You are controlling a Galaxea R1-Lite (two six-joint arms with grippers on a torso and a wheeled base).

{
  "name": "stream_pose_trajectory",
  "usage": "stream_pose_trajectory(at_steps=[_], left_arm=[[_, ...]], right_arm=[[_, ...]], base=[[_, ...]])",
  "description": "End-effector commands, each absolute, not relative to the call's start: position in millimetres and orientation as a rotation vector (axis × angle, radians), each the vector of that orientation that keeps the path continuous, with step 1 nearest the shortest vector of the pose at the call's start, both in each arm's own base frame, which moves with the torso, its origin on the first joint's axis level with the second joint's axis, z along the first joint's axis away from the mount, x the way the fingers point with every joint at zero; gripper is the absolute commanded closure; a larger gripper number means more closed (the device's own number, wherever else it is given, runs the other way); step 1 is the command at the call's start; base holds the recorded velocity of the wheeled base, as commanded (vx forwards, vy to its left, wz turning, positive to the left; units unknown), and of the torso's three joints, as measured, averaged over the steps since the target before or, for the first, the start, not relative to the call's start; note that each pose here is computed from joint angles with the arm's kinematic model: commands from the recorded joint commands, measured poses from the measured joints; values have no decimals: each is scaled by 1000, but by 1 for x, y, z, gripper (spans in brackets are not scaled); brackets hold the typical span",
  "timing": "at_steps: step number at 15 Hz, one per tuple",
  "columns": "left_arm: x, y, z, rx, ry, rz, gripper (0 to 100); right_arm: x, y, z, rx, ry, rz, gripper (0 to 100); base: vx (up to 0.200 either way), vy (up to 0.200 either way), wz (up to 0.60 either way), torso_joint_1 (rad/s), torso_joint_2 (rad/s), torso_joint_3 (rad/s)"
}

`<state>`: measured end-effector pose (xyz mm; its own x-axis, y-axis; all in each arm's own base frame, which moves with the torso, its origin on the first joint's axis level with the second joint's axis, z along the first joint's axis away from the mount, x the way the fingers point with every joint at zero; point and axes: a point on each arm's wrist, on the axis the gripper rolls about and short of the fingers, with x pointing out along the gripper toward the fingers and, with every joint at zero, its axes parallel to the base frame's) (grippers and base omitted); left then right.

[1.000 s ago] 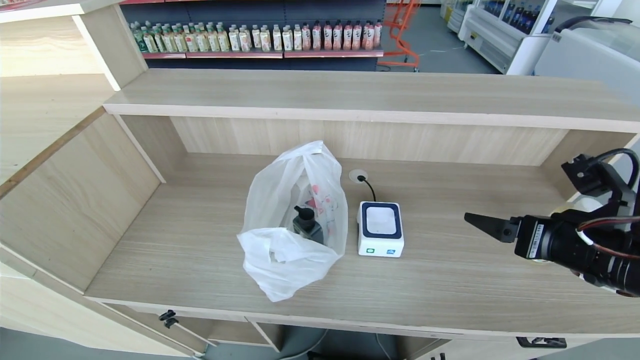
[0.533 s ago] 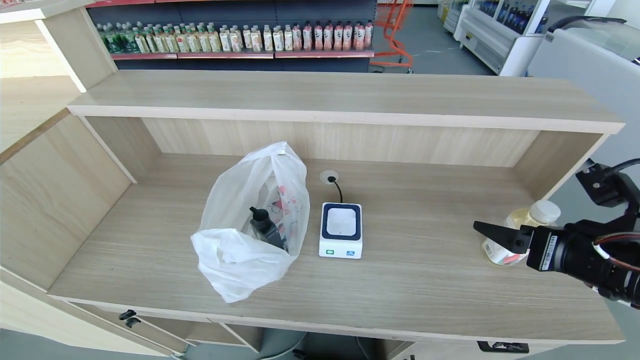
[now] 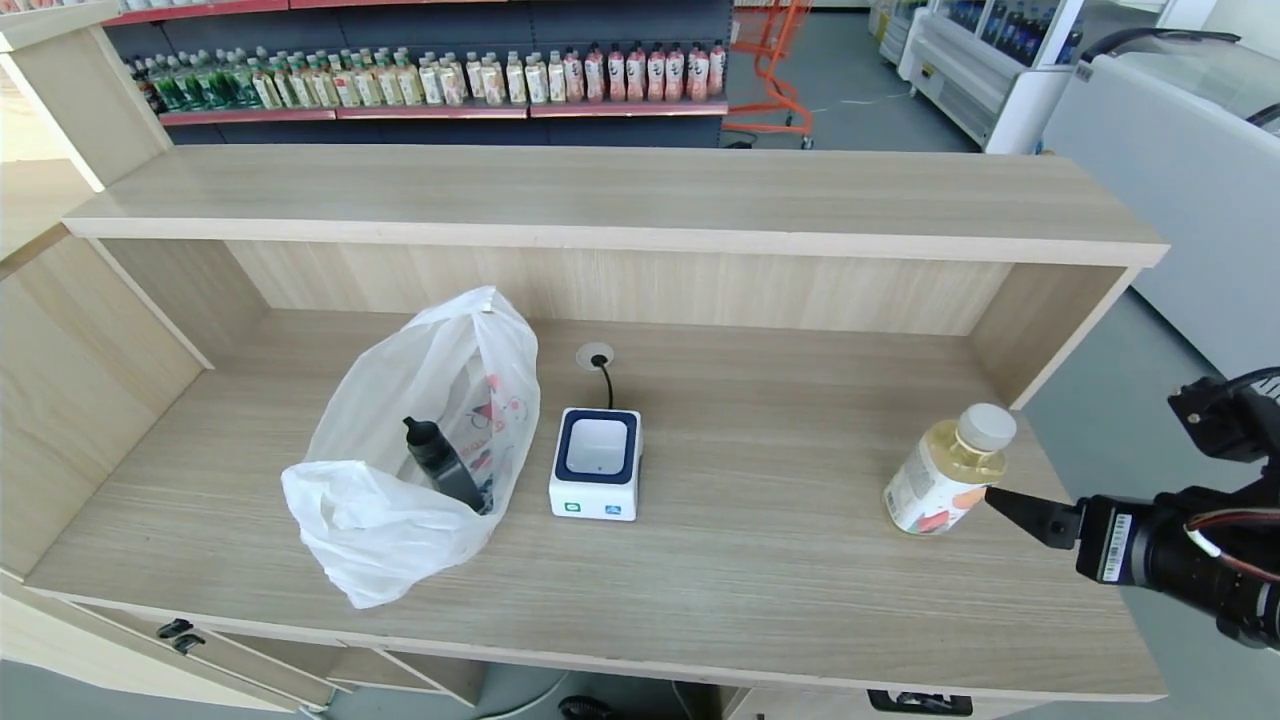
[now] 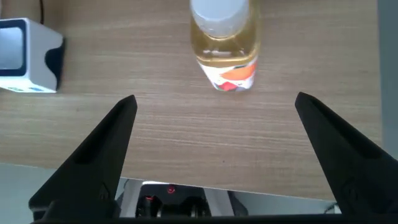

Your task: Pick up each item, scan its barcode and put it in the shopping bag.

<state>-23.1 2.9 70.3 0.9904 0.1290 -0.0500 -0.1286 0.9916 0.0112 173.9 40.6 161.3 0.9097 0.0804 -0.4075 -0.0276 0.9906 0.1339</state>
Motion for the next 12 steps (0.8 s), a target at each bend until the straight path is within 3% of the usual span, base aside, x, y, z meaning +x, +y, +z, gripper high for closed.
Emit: stream_pose_trajectory(at_steps=[1,6,12], left_arm=[[-23,3,70,8,51,129,0],[-23,3,70,8,51,129,0],[-23,3,70,8,51,129,0]], right_arm=[[173,32,155,110,460,-44,0],[196,26,138,137,510,-149,0],[244,56,106,139,421,-59,0]], base=[[0,0,0,0,0,0],[0,0,0,0,0,0],[0,0,0,0,0,0]])
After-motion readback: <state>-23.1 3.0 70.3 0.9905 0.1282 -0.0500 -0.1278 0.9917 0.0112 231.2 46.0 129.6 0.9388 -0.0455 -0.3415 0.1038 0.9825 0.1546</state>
